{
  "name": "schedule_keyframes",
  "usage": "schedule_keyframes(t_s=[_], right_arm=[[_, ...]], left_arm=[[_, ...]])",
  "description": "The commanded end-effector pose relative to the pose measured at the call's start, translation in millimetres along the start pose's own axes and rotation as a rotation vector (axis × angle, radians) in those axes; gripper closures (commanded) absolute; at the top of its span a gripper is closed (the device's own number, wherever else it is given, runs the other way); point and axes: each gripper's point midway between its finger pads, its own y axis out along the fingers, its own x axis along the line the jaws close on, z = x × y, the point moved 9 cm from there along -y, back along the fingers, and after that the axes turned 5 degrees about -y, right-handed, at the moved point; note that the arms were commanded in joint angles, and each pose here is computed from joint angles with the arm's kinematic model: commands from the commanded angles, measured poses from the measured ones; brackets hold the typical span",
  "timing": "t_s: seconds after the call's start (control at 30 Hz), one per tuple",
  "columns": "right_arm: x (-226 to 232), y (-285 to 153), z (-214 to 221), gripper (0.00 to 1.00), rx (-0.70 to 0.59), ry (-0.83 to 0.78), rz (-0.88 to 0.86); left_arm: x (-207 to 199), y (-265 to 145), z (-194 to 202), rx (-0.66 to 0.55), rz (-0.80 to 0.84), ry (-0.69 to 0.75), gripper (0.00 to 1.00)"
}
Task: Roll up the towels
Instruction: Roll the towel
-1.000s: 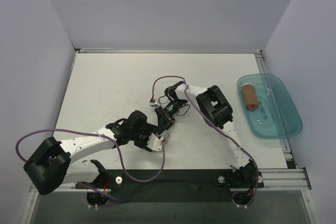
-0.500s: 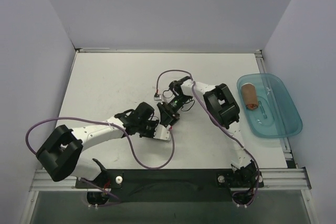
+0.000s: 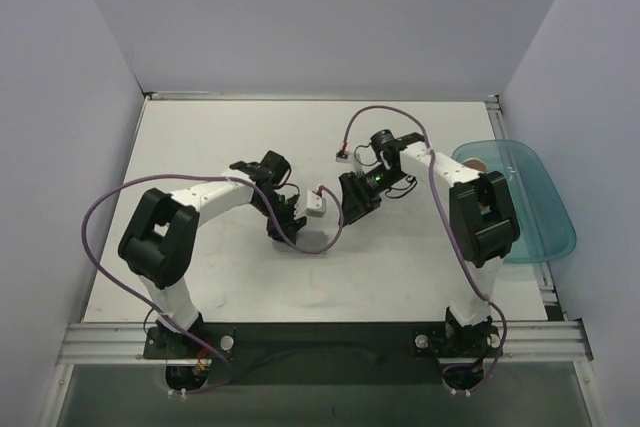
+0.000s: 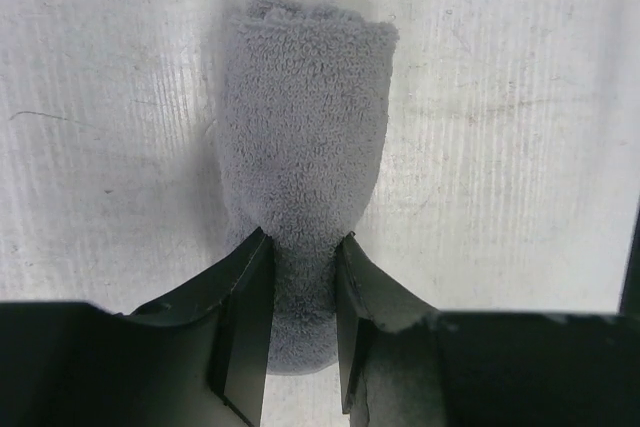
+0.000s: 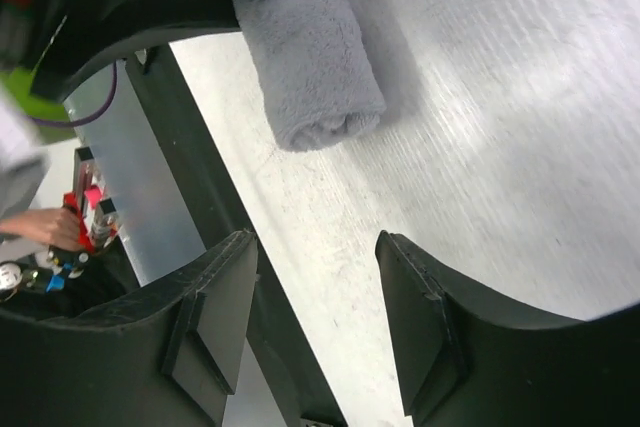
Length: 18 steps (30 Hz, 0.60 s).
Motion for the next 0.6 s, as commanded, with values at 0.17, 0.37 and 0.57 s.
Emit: schedule_keyframes(t_s=[0.17,0.37,0.57], right_arm=[[40,-64,12,0.52,-0.164,-0.212,0.154],[83,-70,32,0.55,-0.156,-0.415,0.233],[121,-40,48,0.51,0.0,-0.663,0.341]], left_arm=[[11,12,22,0.111,0.233,-0.201,0.74],[29,19,25,0.118,0.3,-0.287,0.75],[41,25,29,0.147,0.322,-0.339,0.77]])
